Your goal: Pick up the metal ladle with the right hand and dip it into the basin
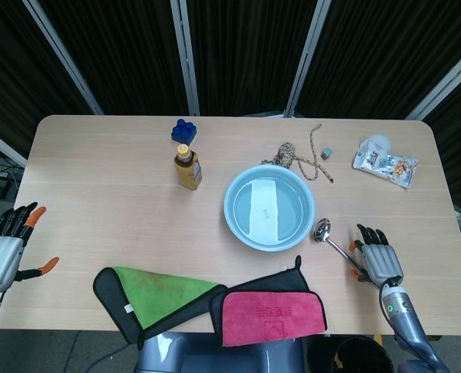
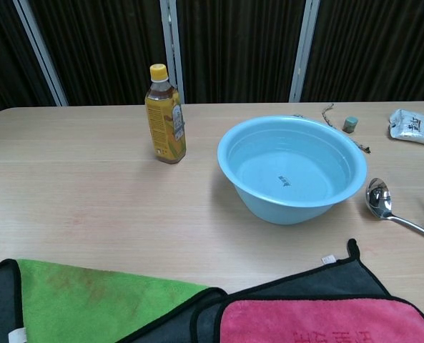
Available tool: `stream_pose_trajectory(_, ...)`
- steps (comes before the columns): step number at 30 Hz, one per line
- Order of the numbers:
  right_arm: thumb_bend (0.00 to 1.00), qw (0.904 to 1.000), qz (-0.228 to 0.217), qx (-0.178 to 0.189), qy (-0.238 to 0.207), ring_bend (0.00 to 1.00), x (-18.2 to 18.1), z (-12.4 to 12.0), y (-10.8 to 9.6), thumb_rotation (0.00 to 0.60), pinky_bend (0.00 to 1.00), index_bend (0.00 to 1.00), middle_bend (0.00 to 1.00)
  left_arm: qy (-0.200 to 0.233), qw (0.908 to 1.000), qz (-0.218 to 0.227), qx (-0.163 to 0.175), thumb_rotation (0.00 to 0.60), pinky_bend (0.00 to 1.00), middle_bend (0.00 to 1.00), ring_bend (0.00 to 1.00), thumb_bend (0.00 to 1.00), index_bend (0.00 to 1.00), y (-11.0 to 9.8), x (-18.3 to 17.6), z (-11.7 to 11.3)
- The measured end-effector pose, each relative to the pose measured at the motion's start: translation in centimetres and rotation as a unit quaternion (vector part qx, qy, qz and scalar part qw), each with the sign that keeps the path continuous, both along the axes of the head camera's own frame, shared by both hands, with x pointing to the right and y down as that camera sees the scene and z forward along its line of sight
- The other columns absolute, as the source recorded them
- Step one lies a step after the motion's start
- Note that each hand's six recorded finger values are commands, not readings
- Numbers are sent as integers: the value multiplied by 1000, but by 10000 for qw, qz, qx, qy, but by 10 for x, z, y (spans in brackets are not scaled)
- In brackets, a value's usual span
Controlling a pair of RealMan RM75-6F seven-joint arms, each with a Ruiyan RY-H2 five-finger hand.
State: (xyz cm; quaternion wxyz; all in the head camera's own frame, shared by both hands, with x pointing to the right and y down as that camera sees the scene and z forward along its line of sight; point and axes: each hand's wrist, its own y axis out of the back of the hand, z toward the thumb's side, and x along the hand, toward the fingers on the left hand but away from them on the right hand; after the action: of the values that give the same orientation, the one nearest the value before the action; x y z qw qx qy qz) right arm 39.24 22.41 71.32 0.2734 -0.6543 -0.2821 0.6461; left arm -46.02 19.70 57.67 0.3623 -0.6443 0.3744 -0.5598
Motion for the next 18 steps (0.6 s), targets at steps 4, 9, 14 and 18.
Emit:
stream_pose_trajectory(4,209,10000,79,-47,-33,0,2,6,3,600,0,368,0,19,10000,3,-20,443,0,0,0,199,0,1,0,0)
stream_pose_trajectory(9,210,9997,207,-75,-99,0,6,13,6,600,0,381,0,12,10000,21,-58,442,0,0,0,201,0,1,0,1)
stream_pose_trajectory(14,210,9992,341,-94,-182,0,11,19,9,600,0,381,0,14,10000,38,-87,443,0,0,0,201,0,1,1,2)
stream_pose_trajectory(18,210,9981,485,-144,-340,0,12,25,11,600,0,382,0,11,9999,58,-158,444,0,0,0,200,0,2,1,4)
